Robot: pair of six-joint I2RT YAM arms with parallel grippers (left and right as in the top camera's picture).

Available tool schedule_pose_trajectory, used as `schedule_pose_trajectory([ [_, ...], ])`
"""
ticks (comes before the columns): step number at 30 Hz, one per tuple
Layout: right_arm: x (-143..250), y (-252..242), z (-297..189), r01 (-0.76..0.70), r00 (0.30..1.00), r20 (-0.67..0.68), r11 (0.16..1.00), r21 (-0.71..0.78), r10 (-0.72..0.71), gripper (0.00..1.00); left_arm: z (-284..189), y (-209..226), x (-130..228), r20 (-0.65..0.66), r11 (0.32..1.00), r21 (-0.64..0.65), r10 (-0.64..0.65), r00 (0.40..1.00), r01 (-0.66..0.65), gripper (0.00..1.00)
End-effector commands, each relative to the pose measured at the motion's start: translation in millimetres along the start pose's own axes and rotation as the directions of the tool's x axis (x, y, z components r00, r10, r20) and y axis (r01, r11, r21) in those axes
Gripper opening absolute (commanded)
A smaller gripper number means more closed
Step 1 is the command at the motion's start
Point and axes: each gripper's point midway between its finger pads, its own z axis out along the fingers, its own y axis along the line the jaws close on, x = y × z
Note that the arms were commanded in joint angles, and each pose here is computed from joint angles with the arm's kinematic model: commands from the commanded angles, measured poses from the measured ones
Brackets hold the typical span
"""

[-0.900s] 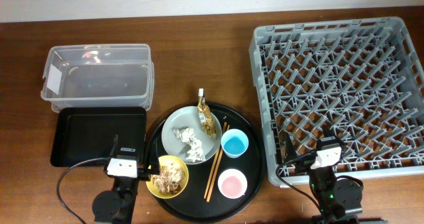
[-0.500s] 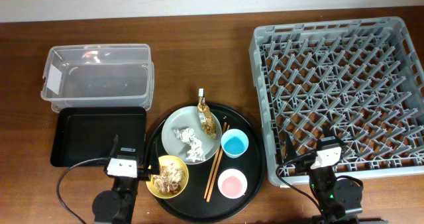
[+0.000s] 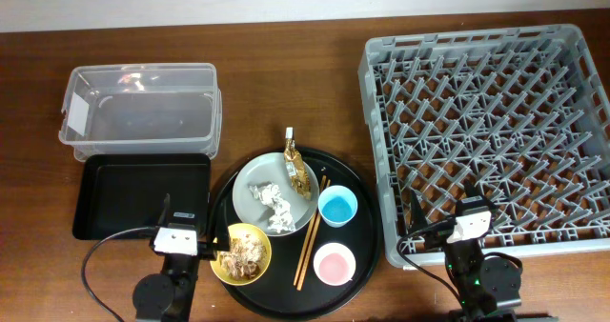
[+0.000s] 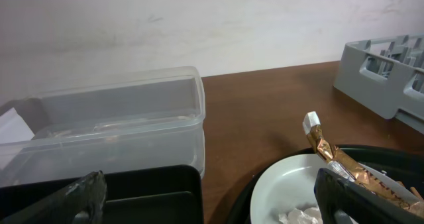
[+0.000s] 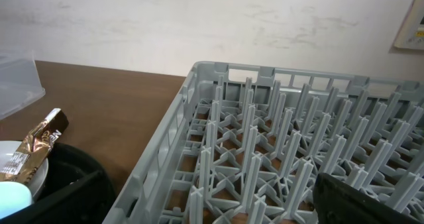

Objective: Sort waste into correct bins and load items into the dishwasher rack

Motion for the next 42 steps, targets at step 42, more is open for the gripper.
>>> schedule_pose_trajectory([
  [42,-37,8,-40,-0.162,0.658,-0.740,0.986,0.037,0.136,0.99,37,-53,-36,-0.798,0.932,0.189,-0.039,0.602,0.310,0.99],
])
